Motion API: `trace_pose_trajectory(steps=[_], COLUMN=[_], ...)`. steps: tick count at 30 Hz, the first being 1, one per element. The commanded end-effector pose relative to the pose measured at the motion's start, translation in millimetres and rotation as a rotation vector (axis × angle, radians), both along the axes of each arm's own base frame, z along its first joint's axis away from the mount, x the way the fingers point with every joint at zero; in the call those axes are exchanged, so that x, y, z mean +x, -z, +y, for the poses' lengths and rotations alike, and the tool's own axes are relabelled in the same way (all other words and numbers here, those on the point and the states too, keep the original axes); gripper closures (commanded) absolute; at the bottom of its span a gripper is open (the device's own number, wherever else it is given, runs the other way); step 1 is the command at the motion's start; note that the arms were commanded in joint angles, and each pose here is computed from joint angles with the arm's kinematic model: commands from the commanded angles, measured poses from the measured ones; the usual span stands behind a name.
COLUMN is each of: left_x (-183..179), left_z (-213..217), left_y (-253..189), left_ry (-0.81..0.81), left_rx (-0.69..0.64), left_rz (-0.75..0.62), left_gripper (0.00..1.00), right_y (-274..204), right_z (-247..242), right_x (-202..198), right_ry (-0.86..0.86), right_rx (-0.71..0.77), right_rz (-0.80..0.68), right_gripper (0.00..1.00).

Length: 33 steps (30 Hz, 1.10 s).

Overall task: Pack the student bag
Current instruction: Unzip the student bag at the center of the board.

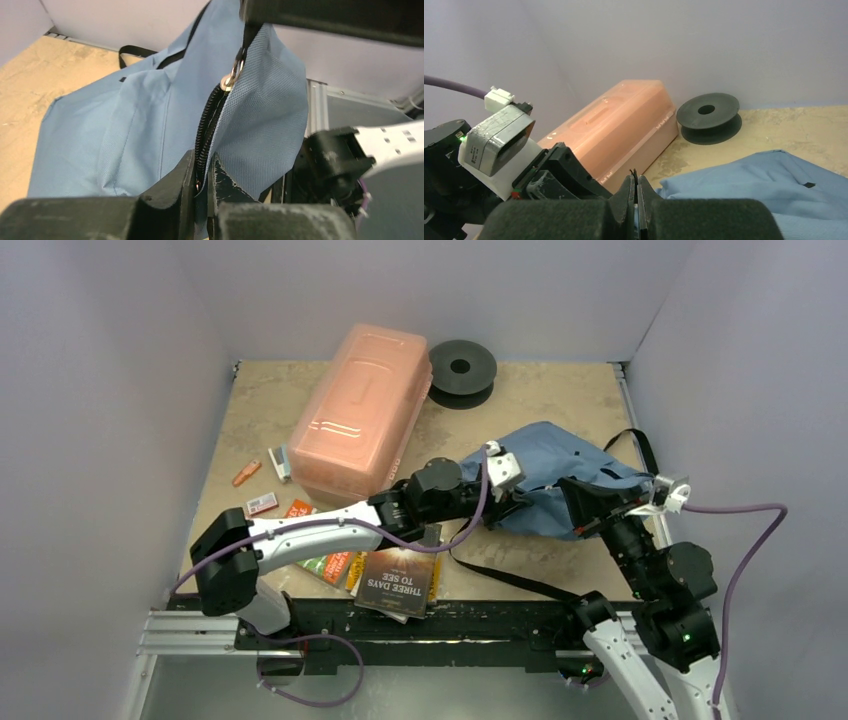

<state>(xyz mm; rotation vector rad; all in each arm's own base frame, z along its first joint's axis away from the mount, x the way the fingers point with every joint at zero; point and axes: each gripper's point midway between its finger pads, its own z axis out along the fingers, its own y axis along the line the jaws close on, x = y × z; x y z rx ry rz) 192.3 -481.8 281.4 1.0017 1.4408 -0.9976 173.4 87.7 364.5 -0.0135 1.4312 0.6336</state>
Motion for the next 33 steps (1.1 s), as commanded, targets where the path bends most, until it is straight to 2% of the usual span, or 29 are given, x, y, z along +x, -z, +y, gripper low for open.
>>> trace_pose_trajectory(steps=[1,7,9,12,15,17,21,22,26,29,33], left_x=[0,-17,-21,-19,-12,-7,-7,-9,-16,-13,-13], left_z=[38,75,81,89,91,89,75,71,42,25,12], left_y=[-21,5,10,23,36,35,7,0,-32,-59,-75], left_ry=[0.100,0.260,0.291,0.299,0.284,0.259,0.164,0.144,0.055,-0.016,-0.003], left_rx=[-0.116,-0.060,-0.042,-0.021,0.051,0.095,0.058,0.052,0.013,-0.020,-0.034], left_rz=[-0.027,-0.057,-0.068,-0.061,-0.040,0.027,0.091,0.096,0.051,0.030,0.002], left_gripper=[1.00,1.00,1.00,1.00,1.00,0.84,0.36,0.28,0.18,0.19,0.20], right_y=[-54,-72,-67,-50,-38,-47,-47,-45,-40,-41,-41], right_z=[-13,-44,-65,-86,-84,-61,-32,-29,-15,-6,0], right_x=[-21,-34,-29,-24,-20,-23,-21,-20,-17,-15,-13], right_ry=[0.023,0.145,0.261,0.394,0.398,0.267,0.124,0.109,0.044,-0.002,-0.023], right_rx=[0.099,0.258,0.301,0.294,0.241,0.174,0.080,0.075,0.062,0.059,0.050], right_rz=[-0.201,-0.194,-0.148,-0.079,-0.052,-0.099,-0.094,-0.089,-0.073,-0.064,-0.055], right_gripper=[1.00,1.00,1.00,1.00,1.00,1.00,1.00,1.00,1.00,1.00,1.00])
